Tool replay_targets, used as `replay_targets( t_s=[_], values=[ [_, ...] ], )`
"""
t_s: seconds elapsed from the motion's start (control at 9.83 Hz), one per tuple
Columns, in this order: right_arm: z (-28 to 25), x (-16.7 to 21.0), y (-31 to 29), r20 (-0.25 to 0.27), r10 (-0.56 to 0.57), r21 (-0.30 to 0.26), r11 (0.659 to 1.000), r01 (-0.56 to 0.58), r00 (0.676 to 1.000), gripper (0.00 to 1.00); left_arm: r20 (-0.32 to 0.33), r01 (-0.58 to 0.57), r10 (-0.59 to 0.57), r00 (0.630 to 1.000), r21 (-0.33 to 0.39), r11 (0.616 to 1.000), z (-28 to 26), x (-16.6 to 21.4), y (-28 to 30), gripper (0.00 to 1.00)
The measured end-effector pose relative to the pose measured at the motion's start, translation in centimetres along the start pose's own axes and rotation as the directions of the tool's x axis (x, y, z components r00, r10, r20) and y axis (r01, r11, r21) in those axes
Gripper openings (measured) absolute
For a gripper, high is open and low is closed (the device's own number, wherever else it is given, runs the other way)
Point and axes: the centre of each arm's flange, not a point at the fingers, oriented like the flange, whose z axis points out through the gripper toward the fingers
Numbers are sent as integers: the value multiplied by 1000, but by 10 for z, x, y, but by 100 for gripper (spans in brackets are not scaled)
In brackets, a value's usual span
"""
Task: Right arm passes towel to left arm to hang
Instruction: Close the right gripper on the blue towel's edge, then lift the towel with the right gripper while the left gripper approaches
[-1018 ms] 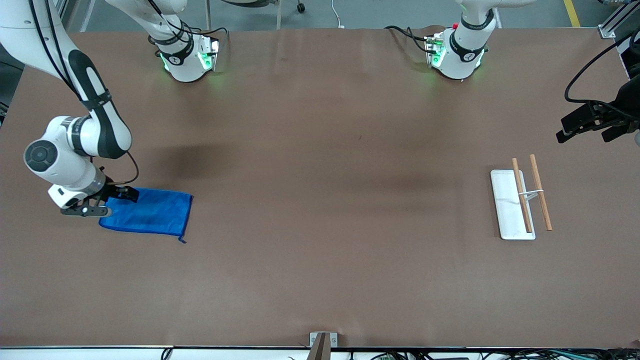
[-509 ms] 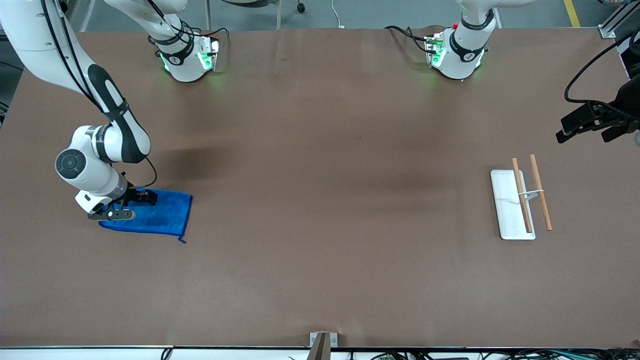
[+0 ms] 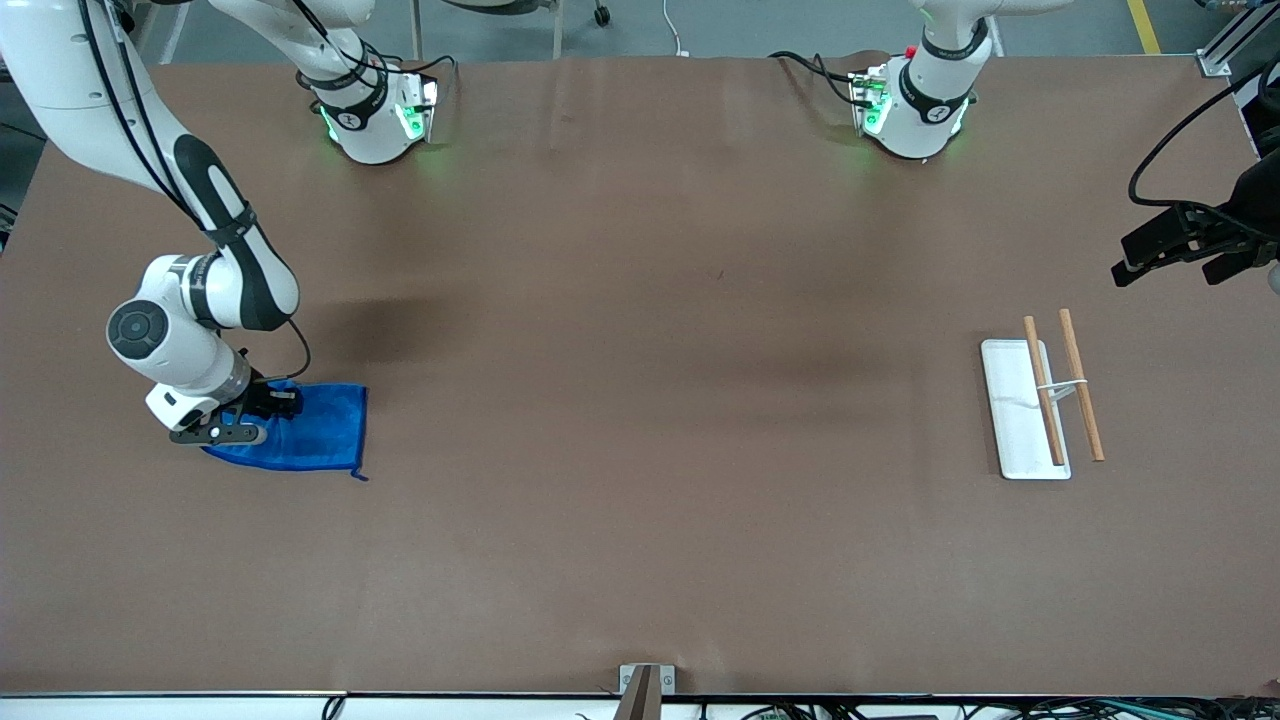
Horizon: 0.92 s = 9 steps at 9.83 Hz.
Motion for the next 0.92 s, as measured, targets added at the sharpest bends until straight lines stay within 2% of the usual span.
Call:
replay_targets(
  t_s=[0.1, 0.31, 0.51, 0.71, 0.92],
  values=[
    [-5, 5, 2, 40, 8, 1, 1000, -8, 999, 7, 0, 0, 0, 1000, 0, 1000, 0, 0, 0, 100],
    [-27, 22, 9, 100, 22, -1, 1000, -22, 995, 6, 0, 0, 0, 1000, 0, 1000, 0, 0, 0, 100],
    [-59, 33, 3, 120, 13, 4, 1000, -14, 993, 6, 1, -1, 1, 1000, 0, 1000, 0, 0, 1, 100],
    [-122, 46, -32, 137, 0, 73, 997, -11, 991, 6, 1, -2, 2, 1000, 0, 1000, 0, 0, 1, 100],
    [-183, 56, -83, 118, -29, 177, 984, 7, 993, 6, 1, -2, 2, 1000, 0, 1000, 1, 0, 1, 100]
  ],
)
